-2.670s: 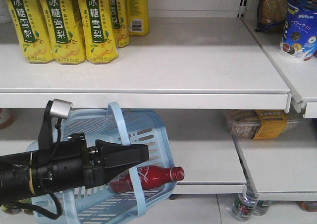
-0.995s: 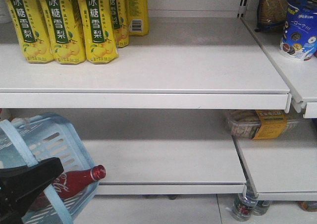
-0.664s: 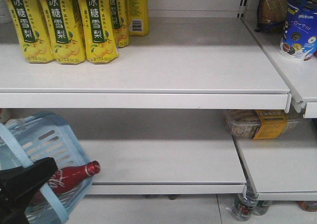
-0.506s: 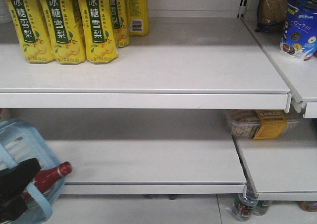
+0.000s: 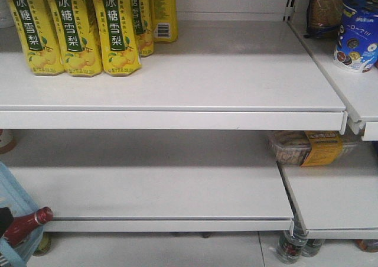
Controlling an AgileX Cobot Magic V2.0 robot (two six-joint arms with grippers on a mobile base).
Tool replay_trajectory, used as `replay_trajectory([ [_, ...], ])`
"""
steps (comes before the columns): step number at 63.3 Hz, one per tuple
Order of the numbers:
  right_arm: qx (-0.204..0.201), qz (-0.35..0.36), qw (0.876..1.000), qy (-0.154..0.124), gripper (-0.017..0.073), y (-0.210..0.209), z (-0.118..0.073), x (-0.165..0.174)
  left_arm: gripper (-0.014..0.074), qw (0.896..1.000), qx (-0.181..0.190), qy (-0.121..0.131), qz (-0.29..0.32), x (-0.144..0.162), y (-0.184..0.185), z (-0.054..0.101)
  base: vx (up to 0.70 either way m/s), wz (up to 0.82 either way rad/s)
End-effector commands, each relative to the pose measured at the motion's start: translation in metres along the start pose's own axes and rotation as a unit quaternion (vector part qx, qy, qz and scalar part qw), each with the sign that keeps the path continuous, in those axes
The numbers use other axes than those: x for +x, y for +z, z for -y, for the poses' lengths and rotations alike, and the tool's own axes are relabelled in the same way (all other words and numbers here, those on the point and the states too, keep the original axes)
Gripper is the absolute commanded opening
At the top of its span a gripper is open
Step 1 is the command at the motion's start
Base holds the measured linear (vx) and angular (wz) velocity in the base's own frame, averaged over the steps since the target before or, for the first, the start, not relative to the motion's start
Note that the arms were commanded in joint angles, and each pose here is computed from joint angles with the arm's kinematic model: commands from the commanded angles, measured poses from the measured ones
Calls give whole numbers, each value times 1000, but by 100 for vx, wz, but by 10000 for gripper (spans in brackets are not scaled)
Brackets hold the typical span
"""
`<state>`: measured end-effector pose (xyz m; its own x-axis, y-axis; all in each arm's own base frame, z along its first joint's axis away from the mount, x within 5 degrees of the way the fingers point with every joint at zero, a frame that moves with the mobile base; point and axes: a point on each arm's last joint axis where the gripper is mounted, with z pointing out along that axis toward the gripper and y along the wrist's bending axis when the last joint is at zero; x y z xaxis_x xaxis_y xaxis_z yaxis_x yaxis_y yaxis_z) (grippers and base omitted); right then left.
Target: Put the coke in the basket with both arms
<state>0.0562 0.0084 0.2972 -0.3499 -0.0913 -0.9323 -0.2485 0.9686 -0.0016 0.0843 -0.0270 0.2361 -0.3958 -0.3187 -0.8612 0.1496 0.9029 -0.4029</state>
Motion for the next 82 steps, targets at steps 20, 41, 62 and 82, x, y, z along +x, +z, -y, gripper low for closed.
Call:
replay_trajectory([
  [20,-3,44,999,-9,-2,-3,-1,-14,-6,996,33,64,53,41,-10,-19,0,0],
  [41,-3,44,999,-9,-2,-3,-1,-14,-6,995,27,83,57,59,-14,-30,0,0],
  [62,-3,44,999,-9,-2,-3,-1,-14,-6,966,5,209,149,45,-18,-26,0,0],
  [82,-3,44,999,-9,-2,-3,-1,-14,-6,960,-49,177,211,35,-21,-29,0,0],
])
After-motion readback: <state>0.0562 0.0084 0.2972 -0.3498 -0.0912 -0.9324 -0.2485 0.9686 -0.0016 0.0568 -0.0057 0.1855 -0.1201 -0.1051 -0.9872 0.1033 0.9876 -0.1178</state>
